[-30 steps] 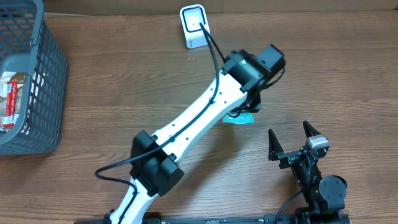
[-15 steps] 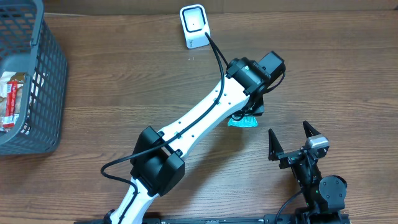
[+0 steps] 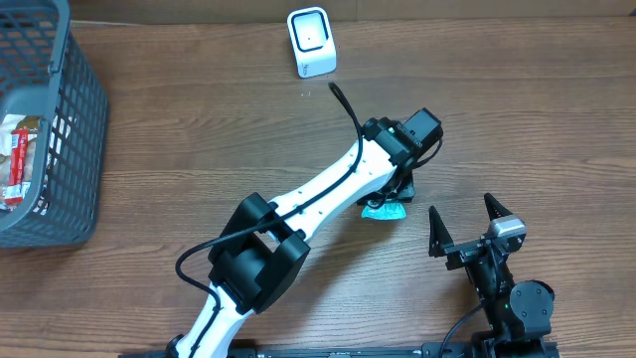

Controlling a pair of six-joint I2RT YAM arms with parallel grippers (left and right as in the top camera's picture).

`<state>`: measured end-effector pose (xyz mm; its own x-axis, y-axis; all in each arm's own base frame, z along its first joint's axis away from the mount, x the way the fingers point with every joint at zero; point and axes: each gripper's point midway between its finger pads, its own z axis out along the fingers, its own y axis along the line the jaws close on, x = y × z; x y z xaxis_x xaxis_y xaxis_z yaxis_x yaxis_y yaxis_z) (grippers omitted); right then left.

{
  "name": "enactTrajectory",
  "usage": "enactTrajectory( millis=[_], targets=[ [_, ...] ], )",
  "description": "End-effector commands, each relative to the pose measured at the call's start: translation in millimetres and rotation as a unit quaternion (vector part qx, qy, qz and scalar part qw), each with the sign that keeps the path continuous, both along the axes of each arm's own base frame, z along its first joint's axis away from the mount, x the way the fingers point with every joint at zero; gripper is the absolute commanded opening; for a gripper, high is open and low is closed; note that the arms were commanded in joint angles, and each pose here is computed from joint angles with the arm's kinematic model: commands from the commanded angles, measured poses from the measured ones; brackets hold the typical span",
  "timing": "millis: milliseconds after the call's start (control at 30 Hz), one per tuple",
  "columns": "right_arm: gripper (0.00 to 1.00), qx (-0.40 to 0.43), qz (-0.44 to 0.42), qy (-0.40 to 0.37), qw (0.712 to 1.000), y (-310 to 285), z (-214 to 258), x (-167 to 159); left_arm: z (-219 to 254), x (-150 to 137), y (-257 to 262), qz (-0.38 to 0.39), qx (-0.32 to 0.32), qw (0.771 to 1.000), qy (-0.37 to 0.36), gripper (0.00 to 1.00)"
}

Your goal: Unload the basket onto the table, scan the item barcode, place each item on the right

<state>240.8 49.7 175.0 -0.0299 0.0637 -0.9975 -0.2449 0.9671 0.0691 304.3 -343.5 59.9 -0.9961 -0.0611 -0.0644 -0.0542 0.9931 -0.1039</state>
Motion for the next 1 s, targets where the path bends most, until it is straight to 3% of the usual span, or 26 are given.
enactTrajectory(
  millis=[0, 133, 167, 200, 267, 533, 633, 967],
  targets=[
    [1.0, 0.001, -0.004, 0.0, 1.0, -1.7, -2.7, 0.5, 4.3, -5.4, -4.4, 0.002, -0.009, 1.0, 0.001, 0.31],
    [1.0, 0.001, -0.004, 0.0, 1.0, -1.7, -2.7, 0.5, 4.2, -5.8, -4.5, 0.0, -0.01, 1.0, 0.002, 0.41],
    [1.0, 0.001, -0.004, 0.0, 1.0, -1.7, -2.6, 0.5, 4.2, -6.0, -4.5, -0.001, -0.009, 1.0, 0.002, 0.57],
    [1.0, 0.001, -0.004, 0.0, 1.0, -1.7, -2.7, 0.5, 4.3, -7.0, -5.5, -0.009, -0.011, 1.0, 0.003, 0.66],
    [1.0, 0.001, -0.004, 0.0, 1.0, -1.7, -2.6, 0.5, 4.4, -9.2, -7.4, -0.023, -0.015, 1.0, 0.007, 0.75],
    [1.0, 0.001, -0.004, 0.0, 1.0, -1.7, -2.7, 0.5, 6.6, -12.6, -10.9, -0.031, -0.025, 0.999, 0.016, 0.9],
    [1.0, 0.001, -0.004, 0.0, 1.0, -1.7, -2.7, 0.5, 13.7, -10.0, -13.1, -0.043, -0.029, 0.999, 0.009, 0.99],
    [1.0, 0.001, -0.004, 0.0, 1.0, -1.7, -2.7, 0.5, 45.4, -0.6, -2.6, -0.042, 0.001, 0.999, -0.02, 1.0]
  ],
)
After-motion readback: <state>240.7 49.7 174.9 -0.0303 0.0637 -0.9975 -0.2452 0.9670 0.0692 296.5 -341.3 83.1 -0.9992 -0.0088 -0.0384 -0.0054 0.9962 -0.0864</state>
